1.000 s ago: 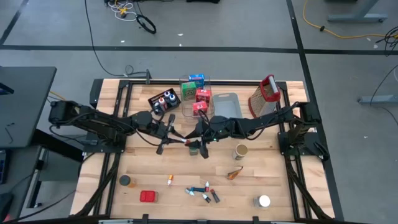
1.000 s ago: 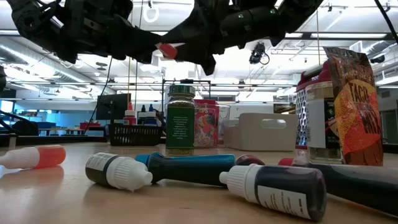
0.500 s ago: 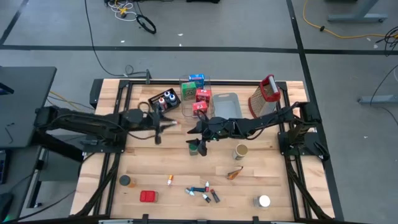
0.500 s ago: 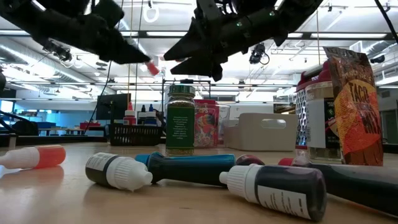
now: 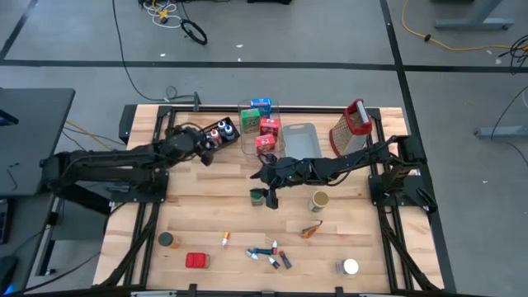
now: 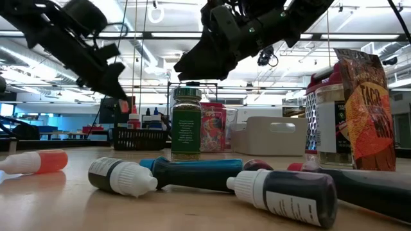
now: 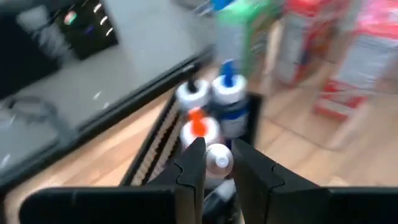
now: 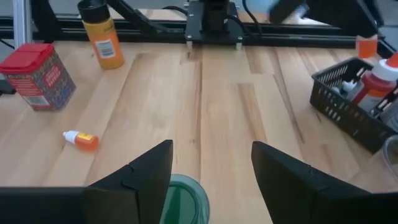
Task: Pick & Place Kitchen Items
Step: Put the right small yellow food coloring bottle into the black bin, then put the small yellow food coloring bottle into the black bin
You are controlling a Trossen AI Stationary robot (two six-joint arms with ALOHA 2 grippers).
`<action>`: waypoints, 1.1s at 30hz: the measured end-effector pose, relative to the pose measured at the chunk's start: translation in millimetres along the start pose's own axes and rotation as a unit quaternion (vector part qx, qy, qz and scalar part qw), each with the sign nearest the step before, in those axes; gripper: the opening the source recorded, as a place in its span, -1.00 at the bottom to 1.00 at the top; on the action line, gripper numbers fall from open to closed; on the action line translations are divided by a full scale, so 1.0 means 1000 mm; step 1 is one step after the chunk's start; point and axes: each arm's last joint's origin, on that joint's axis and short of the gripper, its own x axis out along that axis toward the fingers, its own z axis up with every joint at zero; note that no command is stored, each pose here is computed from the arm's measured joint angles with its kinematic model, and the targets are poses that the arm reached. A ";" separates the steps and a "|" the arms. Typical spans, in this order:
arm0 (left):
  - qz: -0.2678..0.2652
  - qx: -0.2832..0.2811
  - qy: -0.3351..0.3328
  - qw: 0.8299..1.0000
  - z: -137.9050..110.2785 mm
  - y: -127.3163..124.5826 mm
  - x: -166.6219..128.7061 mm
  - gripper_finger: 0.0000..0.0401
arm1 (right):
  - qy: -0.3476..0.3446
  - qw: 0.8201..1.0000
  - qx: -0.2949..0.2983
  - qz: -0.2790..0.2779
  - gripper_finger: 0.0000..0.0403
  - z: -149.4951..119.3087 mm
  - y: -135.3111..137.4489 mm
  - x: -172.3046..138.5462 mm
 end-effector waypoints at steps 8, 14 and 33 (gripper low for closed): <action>0.059 -0.018 0.081 0.995 -0.011 0.019 0.031 -0.64 | 0.001 1.000 -0.002 0.002 0.14 0.000 0.000 0.000; 0.030 -0.003 0.110 0.993 -0.018 0.019 0.054 -0.63 | 0.001 1.000 -0.002 0.002 0.14 0.000 0.000 0.000; 0.030 0.009 0.102 0.994 -0.018 0.016 0.059 -0.23 | 0.000 1.000 -0.003 0.001 0.14 0.000 0.000 0.000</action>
